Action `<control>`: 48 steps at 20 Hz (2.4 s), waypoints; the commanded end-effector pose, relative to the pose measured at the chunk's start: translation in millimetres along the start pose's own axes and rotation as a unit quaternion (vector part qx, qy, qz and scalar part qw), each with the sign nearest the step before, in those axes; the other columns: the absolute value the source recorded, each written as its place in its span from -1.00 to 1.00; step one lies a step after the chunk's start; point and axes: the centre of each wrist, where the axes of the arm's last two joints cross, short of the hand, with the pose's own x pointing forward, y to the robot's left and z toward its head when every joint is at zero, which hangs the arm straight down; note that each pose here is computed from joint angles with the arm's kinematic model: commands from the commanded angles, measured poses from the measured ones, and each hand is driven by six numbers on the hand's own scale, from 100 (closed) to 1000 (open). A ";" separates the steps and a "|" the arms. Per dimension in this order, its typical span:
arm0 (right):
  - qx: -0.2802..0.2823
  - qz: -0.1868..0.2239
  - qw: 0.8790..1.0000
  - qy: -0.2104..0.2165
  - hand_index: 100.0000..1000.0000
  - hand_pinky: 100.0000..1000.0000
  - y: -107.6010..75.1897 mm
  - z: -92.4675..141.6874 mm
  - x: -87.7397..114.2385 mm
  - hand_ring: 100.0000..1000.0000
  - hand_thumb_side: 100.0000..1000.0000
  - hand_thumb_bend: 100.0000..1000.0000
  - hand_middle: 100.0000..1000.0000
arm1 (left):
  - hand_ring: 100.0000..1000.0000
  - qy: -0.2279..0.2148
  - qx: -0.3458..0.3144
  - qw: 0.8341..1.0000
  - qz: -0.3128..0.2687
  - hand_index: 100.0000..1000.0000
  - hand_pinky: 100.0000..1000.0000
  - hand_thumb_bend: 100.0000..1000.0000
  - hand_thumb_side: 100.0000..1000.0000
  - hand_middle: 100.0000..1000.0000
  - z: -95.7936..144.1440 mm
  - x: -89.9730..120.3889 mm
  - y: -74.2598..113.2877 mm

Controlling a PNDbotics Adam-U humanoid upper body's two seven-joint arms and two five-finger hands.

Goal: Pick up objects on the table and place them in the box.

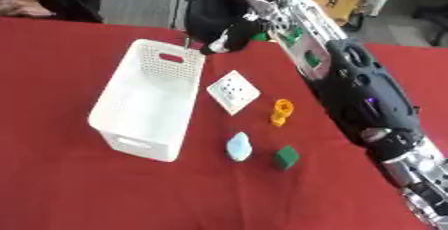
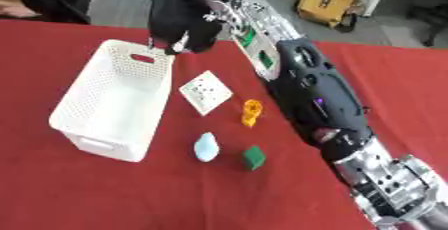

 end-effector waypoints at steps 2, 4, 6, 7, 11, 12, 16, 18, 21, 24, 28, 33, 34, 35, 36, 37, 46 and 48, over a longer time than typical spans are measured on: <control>-0.017 0.019 1.000 -0.013 -0.18 -1.00 -10.5 -5.0 7.3 -0.59 -0.35 -0.11 -0.55 | 0.25 -0.017 -0.004 1.000 0.006 0.71 -0.85 -1.00 1.00 0.44 -6.4 5.4 -1.4; -0.018 0.022 0.999 -0.016 -0.18 -1.00 -9.5 -5.8 9.1 -0.58 -0.35 -0.12 -0.55 | 0.25 -0.019 -0.005 1.000 0.008 0.71 -0.85 -1.00 1.00 0.44 -7.1 5.6 -1.9; -0.019 0.025 0.999 -0.019 -0.18 -1.00 -8.3 -6.7 10.7 -0.58 -0.34 -0.12 -0.55 | 0.25 -0.024 -0.006 1.000 0.011 0.71 -0.84 -1.00 1.00 0.44 -9.7 6.3 -3.4; -0.020 0.027 0.999 -0.020 -0.19 -1.00 -7.7 -7.1 11.2 -0.58 -0.31 0.01 -0.55 | 0.25 -0.027 -0.006 1.000 0.013 0.71 -0.84 -1.00 1.00 0.44 -10.9 6.7 -4.2; -0.026 0.033 0.999 -0.033 -0.20 -1.00 -4.6 -9.9 14.3 -0.59 -0.34 0.16 -0.55 | 0.25 -0.038 -0.009 0.999 0.023 0.71 -0.83 -1.00 1.00 0.44 -15.8 8.2 -8.2; -0.026 0.034 0.998 -0.038 -0.20 -1.00 -2.9 -10.7 15.4 -0.59 -0.35 -0.13 -0.55 | 0.25 -0.042 -0.011 0.999 0.026 0.70 -0.84 -1.00 1.00 0.44 -16.8 8.6 -9.3; -0.024 0.040 0.998 -0.046 -0.19 -1.00 4.0 -13.0 14.9 -0.58 -0.35 -0.12 -0.55 | 0.25 -0.051 -0.015 0.998 0.032 0.70 -0.84 -1.00 1.00 0.44 -19.6 9.5 -11.9; -0.025 0.044 0.998 -0.049 -0.19 -1.00 6.3 -13.8 14.5 -0.58 -0.34 -0.13 -0.55 | 0.25 -0.053 -0.016 0.998 0.032 0.70 -0.84 -1.00 1.00 0.44 -19.9 9.7 -12.2; -0.028 0.051 0.997 -0.057 -0.19 -1.00 7.3 -15.4 16.0 -0.57 -0.34 -0.14 -0.55 | 0.25 -0.056 -0.017 0.998 0.034 0.70 -0.84 -1.00 1.00 0.44 -21.0 10.0 -13.0; -0.023 0.062 0.996 -0.063 -0.19 -1.00 11.7 -17.2 16.8 -0.56 -0.32 -0.19 -0.53 | 0.25 -0.058 -0.018 0.998 0.035 0.71 -0.84 -1.00 1.00 0.44 -21.5 10.2 -13.5; -0.016 0.072 0.995 -0.069 -0.19 -1.00 20.7 -19.0 17.9 -0.56 -0.32 -0.18 -0.53 | 0.25 -0.059 -0.018 0.997 0.036 0.71 -0.84 -1.00 1.00 0.44 -21.9 10.3 -13.5; -0.020 0.072 0.994 -0.084 -0.18 -1.00 25.8 -20.0 21.8 -0.53 -0.32 -0.15 -0.53 | 0.25 -0.059 -0.017 0.997 0.036 0.71 -0.84 -1.00 1.00 0.44 -22.2 10.4 -13.6; -0.020 0.071 0.993 -0.089 -0.15 -1.00 26.5 -20.0 22.7 -0.50 -0.30 -0.14 -0.50 | 0.25 -0.059 -0.017 0.997 0.036 0.71 -0.83 -1.00 1.00 0.44 -22.2 10.4 -13.7; -0.020 0.071 0.993 -0.093 -0.15 -1.00 27.1 -20.1 23.0 -0.50 -0.30 -0.14 -0.50 | 0.25 -0.059 -0.017 0.997 0.036 0.71 -0.83 -1.00 1.00 0.44 -22.3 10.4 -13.7; -0.019 0.071 0.993 -0.095 -0.12 -1.00 27.6 -20.1 23.4 -0.47 -0.27 -0.10 -0.48 | 0.25 -0.058 -0.017 0.997 0.036 0.71 -0.84 -1.00 1.00 0.44 -22.1 10.4 -13.6; -0.017 0.072 0.992 -0.097 -0.12 -1.00 27.9 -20.2 24.0 -0.47 -0.27 -0.10 -0.48 | 0.25 -0.058 -0.017 0.998 0.036 0.71 -0.84 -1.00 1.00 0.44 -21.9 10.3 -13.4; -0.008 0.127 0.985 -0.114 -0.07 -1.00 -6.8 -11.8 49.6 -0.43 -0.11 -0.35 -0.36 | 0.26 -0.042 -0.013 0.999 0.027 0.71 -0.82 -1.00 1.00 0.44 -16.4 8.4 -9.2; -0.001 0.146 0.983 -0.113 -0.06 -1.00 -15.5 -6.5 57.2 -0.40 -0.09 -0.42 -0.33 | 0.26 -0.040 -0.013 0.999 0.027 0.71 -0.82 -1.00 1.00 0.44 -15.7 8.2 -9.2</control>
